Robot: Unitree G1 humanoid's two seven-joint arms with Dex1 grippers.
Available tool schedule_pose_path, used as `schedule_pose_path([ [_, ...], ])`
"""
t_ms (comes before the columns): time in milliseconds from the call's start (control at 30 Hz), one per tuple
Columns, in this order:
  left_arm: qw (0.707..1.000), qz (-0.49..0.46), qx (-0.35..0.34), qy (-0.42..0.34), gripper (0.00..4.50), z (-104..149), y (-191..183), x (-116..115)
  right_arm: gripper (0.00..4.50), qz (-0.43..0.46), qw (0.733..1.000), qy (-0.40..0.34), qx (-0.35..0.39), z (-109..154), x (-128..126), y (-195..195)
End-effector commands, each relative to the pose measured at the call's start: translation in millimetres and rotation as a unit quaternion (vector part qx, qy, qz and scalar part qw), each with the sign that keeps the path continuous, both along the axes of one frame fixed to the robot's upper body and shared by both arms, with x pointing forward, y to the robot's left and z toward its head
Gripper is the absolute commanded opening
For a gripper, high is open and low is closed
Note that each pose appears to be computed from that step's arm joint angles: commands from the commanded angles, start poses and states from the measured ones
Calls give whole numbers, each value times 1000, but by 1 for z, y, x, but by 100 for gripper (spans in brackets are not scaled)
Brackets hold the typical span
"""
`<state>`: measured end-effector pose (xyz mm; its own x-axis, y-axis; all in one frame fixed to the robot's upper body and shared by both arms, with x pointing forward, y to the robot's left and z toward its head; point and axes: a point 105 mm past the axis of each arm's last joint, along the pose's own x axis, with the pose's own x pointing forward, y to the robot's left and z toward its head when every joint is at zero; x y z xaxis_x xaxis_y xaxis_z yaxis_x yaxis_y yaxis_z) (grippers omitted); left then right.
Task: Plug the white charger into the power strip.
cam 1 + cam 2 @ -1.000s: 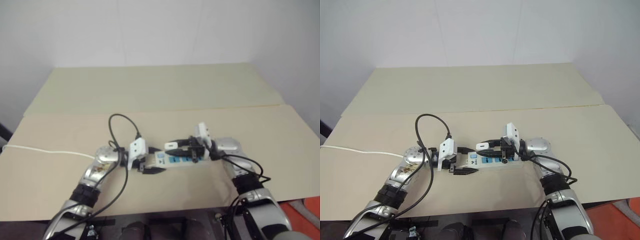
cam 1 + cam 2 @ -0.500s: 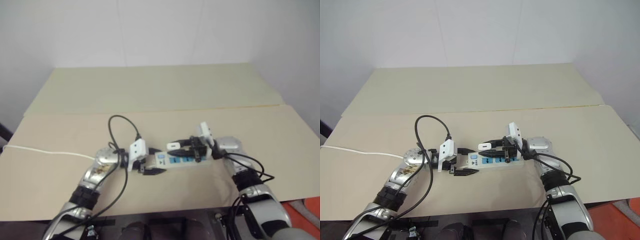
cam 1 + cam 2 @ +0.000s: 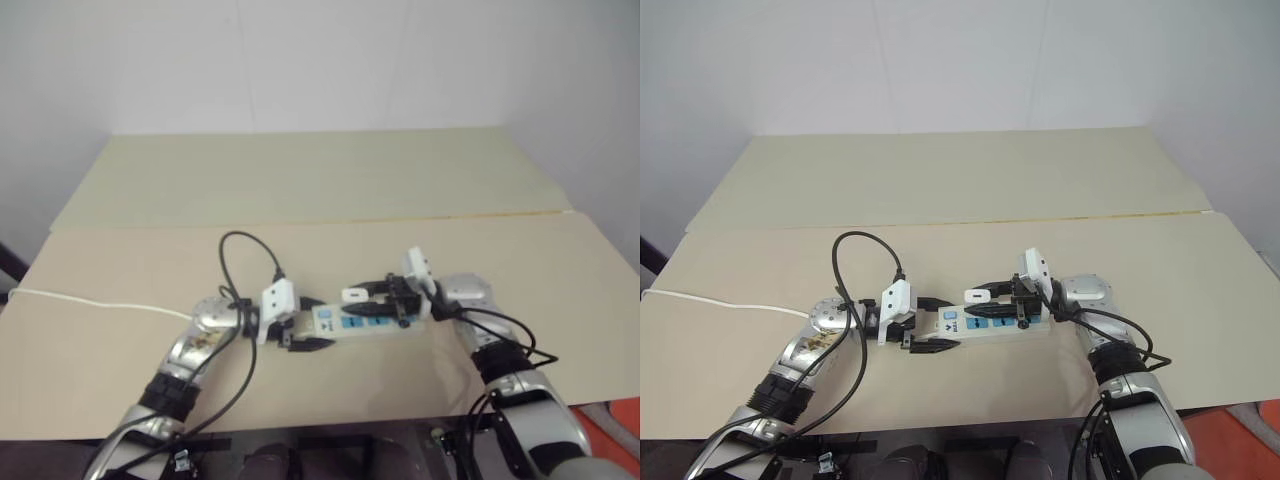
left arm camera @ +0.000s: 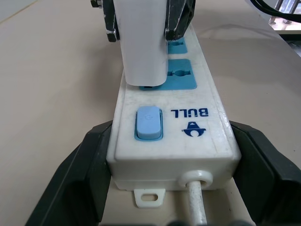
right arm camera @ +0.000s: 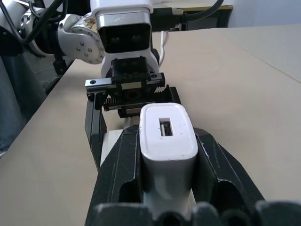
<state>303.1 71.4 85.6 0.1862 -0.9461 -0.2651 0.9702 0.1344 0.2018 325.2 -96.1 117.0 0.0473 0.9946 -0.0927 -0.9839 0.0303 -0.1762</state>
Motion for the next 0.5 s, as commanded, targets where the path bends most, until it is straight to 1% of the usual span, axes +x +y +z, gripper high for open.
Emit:
schedule_pose_path([
  [33,999,15,43,20,327,-11,32,-3,110,-118,985,65,-106,-37,6,-81],
  [100,999,15,43,20,327,-12,32,-3,110,-103,986,62,-114,-38,5,-77],
  [233,999,13,41,20,327,-12,29,-3,110,-62,991,53,-110,-36,4,-54],
  [500,999,9,40,20,327,-13,26,-4,110,-11,996,42,-72,-29,3,1],
])
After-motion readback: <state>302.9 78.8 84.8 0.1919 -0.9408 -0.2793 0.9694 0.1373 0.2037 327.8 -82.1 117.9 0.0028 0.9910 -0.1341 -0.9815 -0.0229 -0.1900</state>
